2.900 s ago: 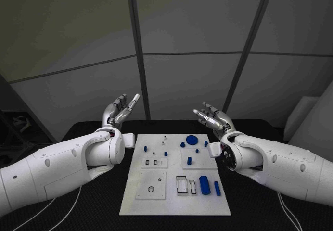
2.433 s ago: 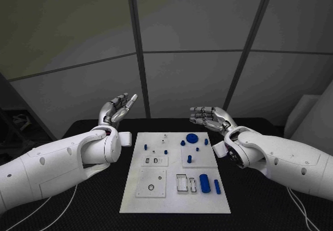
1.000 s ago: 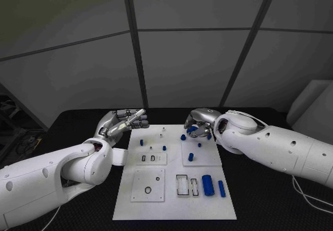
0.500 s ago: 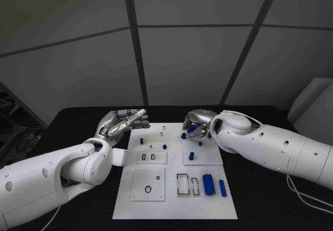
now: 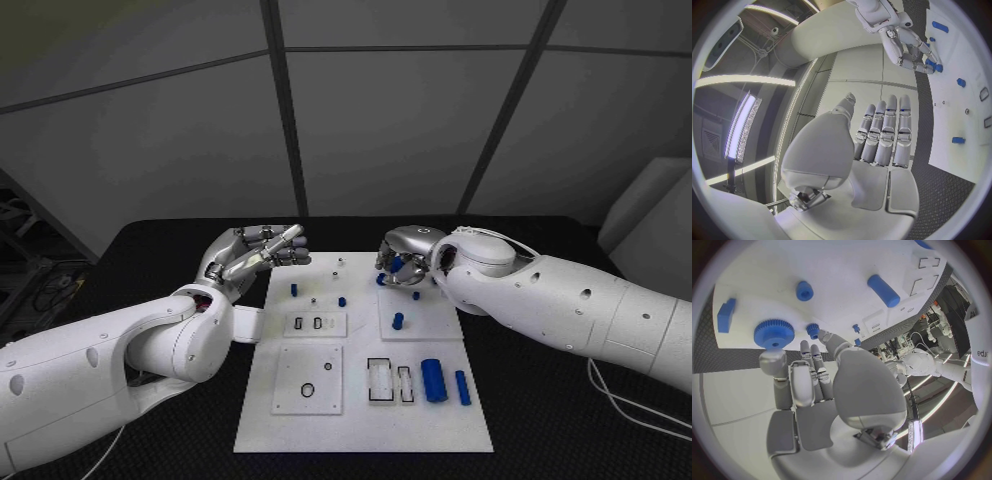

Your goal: Assemble the parts on the task board

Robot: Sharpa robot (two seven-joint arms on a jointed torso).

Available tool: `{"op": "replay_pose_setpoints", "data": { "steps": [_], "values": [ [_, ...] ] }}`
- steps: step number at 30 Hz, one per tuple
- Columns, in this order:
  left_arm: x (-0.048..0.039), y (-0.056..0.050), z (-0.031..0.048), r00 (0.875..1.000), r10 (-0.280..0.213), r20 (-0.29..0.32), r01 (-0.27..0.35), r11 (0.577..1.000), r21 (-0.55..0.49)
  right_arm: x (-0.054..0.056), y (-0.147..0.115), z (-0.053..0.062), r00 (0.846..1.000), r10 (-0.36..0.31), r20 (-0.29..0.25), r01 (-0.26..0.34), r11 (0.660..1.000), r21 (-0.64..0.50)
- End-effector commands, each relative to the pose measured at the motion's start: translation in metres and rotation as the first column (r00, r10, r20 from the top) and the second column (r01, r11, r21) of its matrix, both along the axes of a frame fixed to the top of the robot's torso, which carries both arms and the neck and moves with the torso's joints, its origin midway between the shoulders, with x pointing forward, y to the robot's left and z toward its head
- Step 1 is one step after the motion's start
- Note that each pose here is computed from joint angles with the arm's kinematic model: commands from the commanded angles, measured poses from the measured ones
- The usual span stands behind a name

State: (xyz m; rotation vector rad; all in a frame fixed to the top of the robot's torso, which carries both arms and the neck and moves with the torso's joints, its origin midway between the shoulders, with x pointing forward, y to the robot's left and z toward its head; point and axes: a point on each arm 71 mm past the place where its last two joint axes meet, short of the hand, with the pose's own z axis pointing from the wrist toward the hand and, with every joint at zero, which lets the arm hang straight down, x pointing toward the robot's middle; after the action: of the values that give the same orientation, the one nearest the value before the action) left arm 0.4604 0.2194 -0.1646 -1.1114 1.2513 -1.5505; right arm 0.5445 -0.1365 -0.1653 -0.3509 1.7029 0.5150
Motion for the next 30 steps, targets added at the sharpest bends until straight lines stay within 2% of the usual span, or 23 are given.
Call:
{"op": "replay_pose_setpoints", "data": {
  "steps": [1, 30],
  "values": [
    [-0.0001, -0.0013, 0.0018, 1.0, -0.018, 0.009, 0.018, 1.0, -0.001, 0.0005, 0.0019, -0.0008, 1.0, 0.006, -0.015, -0.006, 1.0, -0.022],
    [-0.0004, 0.0002, 0.0025, 1.0, -0.019, 0.008, 0.019, 1.0, 0.0, 0.0065, 0.0095, -0.0072, 0.999, 0.005, -0.044, -0.008, 0.999, -0.048]
  ]
}}
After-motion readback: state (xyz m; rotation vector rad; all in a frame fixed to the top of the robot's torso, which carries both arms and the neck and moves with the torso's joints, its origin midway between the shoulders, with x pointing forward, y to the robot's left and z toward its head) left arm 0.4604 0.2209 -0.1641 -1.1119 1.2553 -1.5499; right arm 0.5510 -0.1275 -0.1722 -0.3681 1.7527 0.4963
